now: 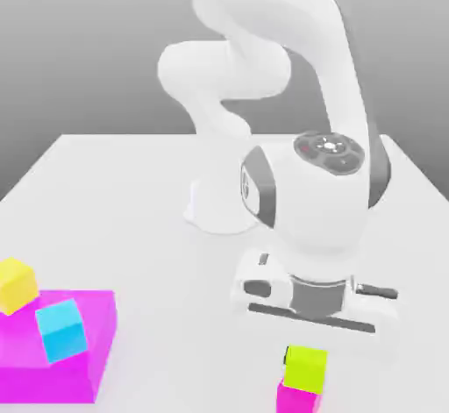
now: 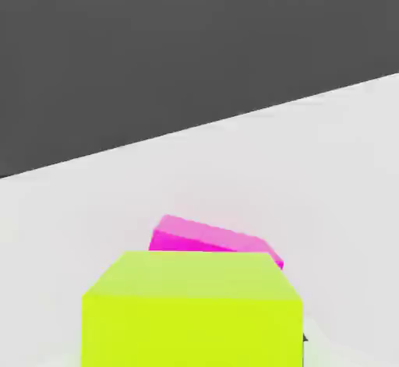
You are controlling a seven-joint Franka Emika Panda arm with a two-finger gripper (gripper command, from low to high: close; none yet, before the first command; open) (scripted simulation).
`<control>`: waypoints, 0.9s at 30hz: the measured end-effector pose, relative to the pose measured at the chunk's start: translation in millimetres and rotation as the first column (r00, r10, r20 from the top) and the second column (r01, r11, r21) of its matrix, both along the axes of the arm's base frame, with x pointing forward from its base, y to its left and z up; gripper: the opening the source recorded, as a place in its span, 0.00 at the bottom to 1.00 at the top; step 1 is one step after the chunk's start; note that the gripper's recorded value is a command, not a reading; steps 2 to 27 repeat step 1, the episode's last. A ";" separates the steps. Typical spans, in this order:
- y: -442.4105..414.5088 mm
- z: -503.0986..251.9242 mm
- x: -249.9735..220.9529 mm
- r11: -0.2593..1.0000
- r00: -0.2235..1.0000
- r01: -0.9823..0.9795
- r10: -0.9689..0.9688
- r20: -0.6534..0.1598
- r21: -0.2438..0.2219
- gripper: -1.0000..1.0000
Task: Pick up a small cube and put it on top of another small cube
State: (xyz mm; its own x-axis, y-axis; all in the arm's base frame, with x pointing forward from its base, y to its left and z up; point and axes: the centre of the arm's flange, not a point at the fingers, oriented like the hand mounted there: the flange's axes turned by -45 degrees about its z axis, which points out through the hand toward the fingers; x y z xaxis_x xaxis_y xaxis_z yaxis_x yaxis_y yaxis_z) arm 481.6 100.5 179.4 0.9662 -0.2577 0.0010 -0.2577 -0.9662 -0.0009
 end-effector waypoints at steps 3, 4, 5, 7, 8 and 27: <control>0.0 0.0 0.0 1.000 1.000 0.000 0.000 0.000 0.000 1.00; 0.0 0.0 0.0 1.000 1.000 0.000 0.000 0.000 0.000 1.00; 0.0 0.0 0.0 1.000 1.000 0.000 0.000 0.000 0.000 1.00; 0.0 0.0 0.0 1.000 1.000 0.000 0.000 0.000 0.000 1.00; 0.0 0.0 0.0 1.000 1.000 0.000 0.000 0.000 0.000 1.00; 0.0 0.0 0.0 1.000 1.000 0.000 0.000 0.000 0.000 1.00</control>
